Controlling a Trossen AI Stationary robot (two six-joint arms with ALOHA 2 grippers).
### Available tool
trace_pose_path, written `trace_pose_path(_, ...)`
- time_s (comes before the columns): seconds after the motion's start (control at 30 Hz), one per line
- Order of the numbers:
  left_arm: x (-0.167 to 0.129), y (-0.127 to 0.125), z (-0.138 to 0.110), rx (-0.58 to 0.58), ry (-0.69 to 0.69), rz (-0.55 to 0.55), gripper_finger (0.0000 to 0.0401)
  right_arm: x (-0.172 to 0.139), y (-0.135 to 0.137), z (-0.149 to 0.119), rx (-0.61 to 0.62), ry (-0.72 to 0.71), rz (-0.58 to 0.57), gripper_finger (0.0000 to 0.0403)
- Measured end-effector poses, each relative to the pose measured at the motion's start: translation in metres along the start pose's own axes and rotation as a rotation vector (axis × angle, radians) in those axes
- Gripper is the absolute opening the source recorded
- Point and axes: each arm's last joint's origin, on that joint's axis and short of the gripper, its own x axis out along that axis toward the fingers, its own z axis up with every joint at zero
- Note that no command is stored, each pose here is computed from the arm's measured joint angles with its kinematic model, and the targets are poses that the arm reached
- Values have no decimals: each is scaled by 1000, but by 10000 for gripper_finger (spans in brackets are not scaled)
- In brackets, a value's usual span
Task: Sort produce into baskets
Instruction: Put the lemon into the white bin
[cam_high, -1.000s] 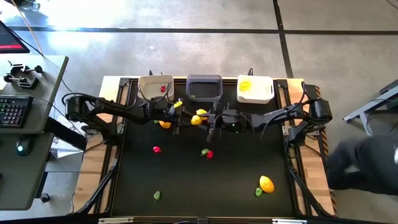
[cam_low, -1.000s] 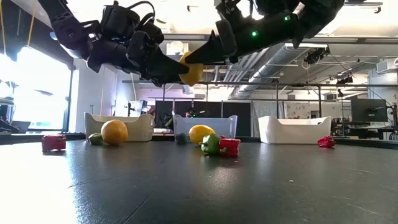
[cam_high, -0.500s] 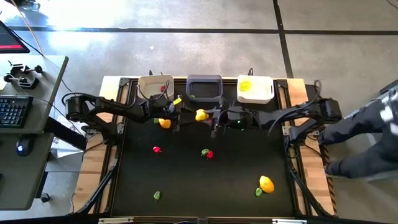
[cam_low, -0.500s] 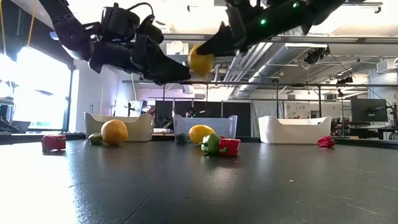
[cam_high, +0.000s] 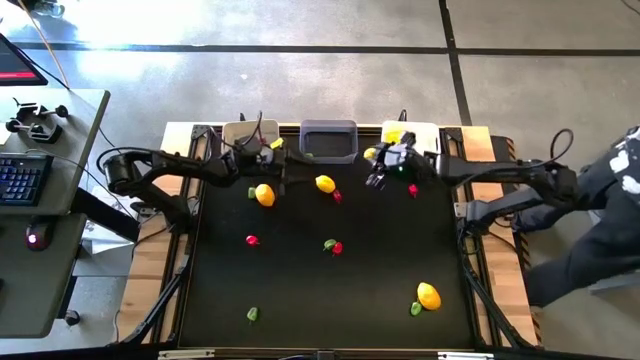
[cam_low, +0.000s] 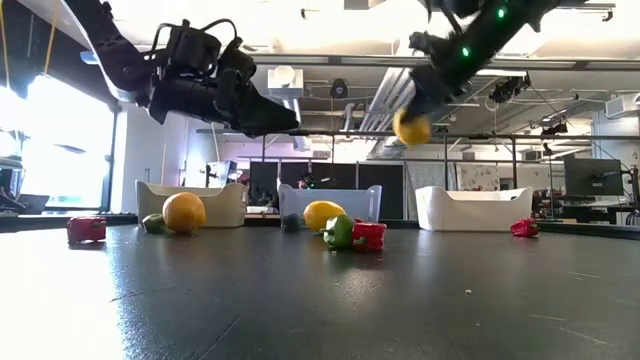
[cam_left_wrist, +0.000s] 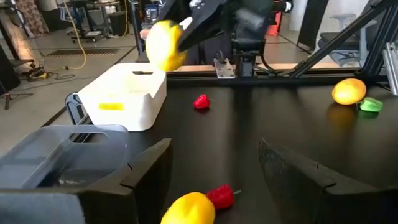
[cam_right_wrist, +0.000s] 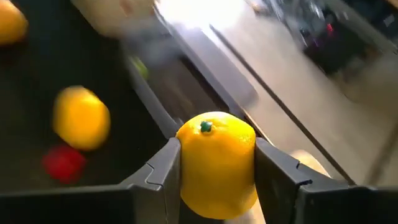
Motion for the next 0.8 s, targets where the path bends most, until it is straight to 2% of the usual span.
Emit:
trace_pose_path(0.2, -7, 15, -2, 25, 4, 53, 225, 22, -34, -19, -92, 206, -71, 139)
trace_pose_path(0.4, -14, 27, -6, -1, 23, 100, 225, 33, -68, -27, -77, 271, -136, 139)
trace_pose_path(0.5, -15, 29, -8, -6, 39, 100, 225, 42, -82, -31, -66, 275, -119, 139)
trace_pose_path(0.6, -16, 29, -10, -12, 50, 35, 225, 56, -90, -36, -80, 294, -78, 139)
trace_pose_path(0.8, -17, 29, -12, -17, 58, 13, 225, 77, -89, -50, -101, 389, -32, 139)
